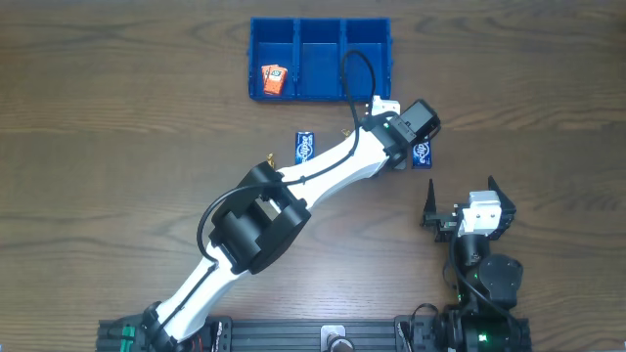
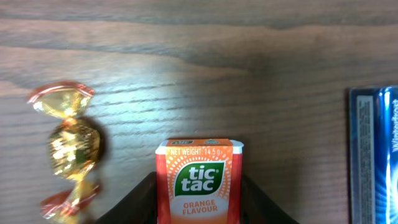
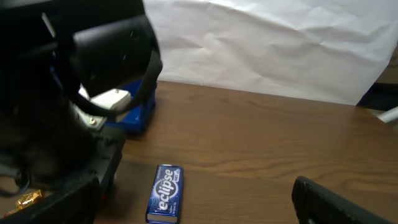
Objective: Sort Candies Into Trays
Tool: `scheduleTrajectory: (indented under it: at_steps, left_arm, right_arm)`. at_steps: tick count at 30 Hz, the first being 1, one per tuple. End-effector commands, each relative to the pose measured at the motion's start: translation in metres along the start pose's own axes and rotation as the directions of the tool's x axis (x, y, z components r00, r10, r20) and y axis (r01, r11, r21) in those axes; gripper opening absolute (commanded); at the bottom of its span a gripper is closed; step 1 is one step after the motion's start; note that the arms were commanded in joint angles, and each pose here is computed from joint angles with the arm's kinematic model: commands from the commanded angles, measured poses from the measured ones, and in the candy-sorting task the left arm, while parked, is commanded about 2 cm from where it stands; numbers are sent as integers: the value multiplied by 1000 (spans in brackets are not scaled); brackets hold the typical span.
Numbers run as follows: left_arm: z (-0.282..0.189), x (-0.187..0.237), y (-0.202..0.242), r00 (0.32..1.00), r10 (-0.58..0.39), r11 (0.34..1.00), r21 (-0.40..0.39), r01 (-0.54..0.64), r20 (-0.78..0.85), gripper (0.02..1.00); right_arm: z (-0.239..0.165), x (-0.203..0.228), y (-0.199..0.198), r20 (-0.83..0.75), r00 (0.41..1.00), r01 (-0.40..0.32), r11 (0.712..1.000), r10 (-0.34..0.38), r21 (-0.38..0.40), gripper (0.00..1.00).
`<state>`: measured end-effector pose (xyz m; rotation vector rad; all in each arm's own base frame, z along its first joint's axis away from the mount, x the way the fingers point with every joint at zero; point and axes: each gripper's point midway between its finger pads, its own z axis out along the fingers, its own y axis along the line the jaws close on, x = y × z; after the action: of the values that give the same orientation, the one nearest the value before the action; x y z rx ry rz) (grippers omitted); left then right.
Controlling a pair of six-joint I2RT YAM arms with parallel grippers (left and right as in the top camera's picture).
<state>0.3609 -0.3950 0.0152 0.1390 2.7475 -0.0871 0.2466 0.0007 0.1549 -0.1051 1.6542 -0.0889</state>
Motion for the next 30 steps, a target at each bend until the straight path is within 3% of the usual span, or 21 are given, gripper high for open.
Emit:
scheduleTrajectory:
  at_steps: [1,6,10,16,19,24,30]
  left_arm:
    - [-38,-55,2,993,16,1000,-26,-13,118,316]
    - [-102,-116,21,971,-5,1000,-5,6,241,325]
    - [-152,-153,61,948,-49,999,10,48,316,323]
    - [-194,-182,141,923,-109,987,-67,144,368,305]
    - [-198,-193,176,920,-131,979,-97,179,370,299]
    - [-176,-200,213,928,-193,970,-83,229,318,290]
    - [-132,-199,231,948,-209,967,-93,237,239,275]
  right_arm:
    - [0,2,0,-8,1000,14,1000,-14,3,998]
    - [0,2,0,-8,1000,13,1000,-13,3,998]
    - [0,2,0,-8,1000,14,1000,-14,3,998]
    - [0,2,0,-8,1000,14,1000,-14,3,998]
    - [0,2,0,-8,1000,14,1000,-14,3,998]
    - [0,2,0,-8,1000,13,1000,-13,3,998]
    - [0,2,0,-8,1000,14,1000,-14,3,998]
